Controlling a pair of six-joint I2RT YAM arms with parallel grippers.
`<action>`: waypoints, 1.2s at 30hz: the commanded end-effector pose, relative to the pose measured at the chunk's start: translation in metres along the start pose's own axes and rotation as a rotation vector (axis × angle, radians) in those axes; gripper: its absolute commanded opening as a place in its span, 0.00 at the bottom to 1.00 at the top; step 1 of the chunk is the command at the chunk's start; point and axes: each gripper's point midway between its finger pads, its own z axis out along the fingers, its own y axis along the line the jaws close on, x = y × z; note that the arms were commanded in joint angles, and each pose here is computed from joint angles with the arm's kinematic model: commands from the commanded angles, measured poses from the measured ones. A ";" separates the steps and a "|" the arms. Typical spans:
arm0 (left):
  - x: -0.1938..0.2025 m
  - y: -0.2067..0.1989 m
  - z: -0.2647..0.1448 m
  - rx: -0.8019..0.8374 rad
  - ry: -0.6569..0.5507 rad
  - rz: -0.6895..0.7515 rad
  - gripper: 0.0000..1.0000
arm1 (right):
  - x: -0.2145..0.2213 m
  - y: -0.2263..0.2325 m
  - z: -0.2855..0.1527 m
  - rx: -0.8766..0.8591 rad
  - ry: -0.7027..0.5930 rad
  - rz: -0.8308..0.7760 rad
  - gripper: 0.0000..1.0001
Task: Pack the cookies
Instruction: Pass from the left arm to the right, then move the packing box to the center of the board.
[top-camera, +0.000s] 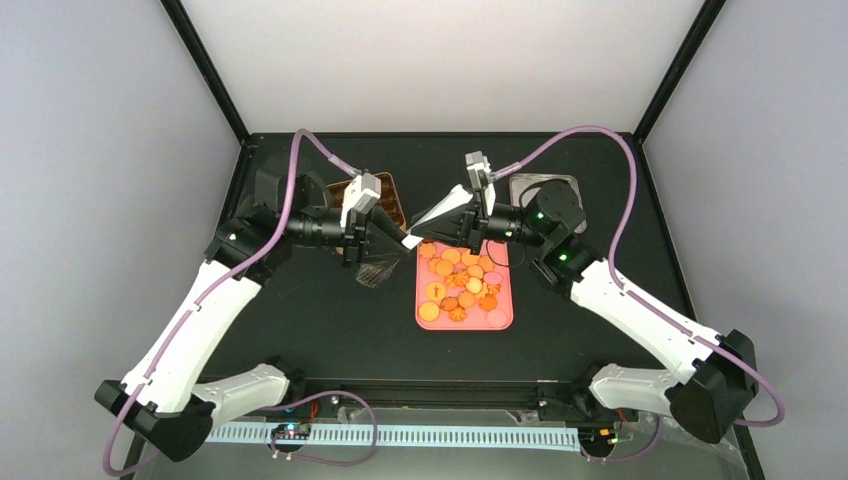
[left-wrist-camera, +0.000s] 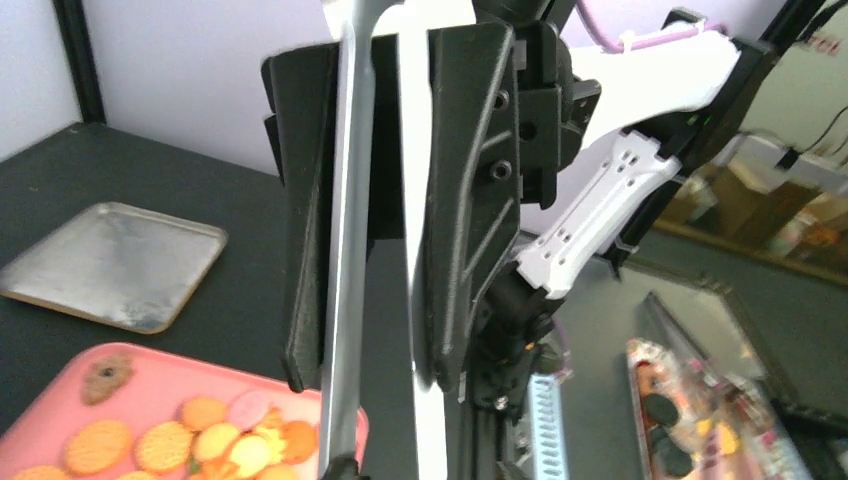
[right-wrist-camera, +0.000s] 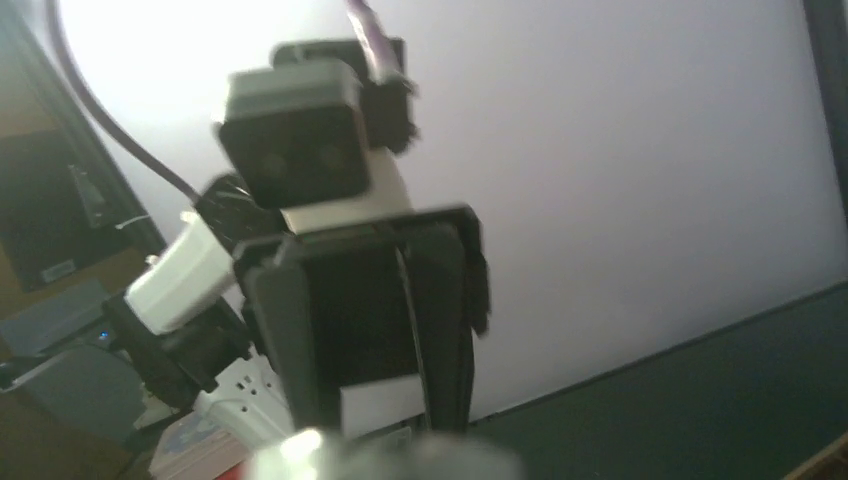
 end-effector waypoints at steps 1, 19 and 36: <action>-0.010 0.002 -0.015 -0.085 0.037 0.066 0.39 | 0.005 -0.007 -0.009 0.104 0.010 -0.054 0.27; 0.115 0.280 -0.143 -0.960 0.331 -0.354 0.31 | 0.005 -0.043 -0.074 0.588 0.041 -0.228 0.26; 0.218 0.371 -0.146 -1.082 0.434 -0.612 0.32 | -0.007 -0.058 -0.100 0.766 -0.014 -0.254 0.32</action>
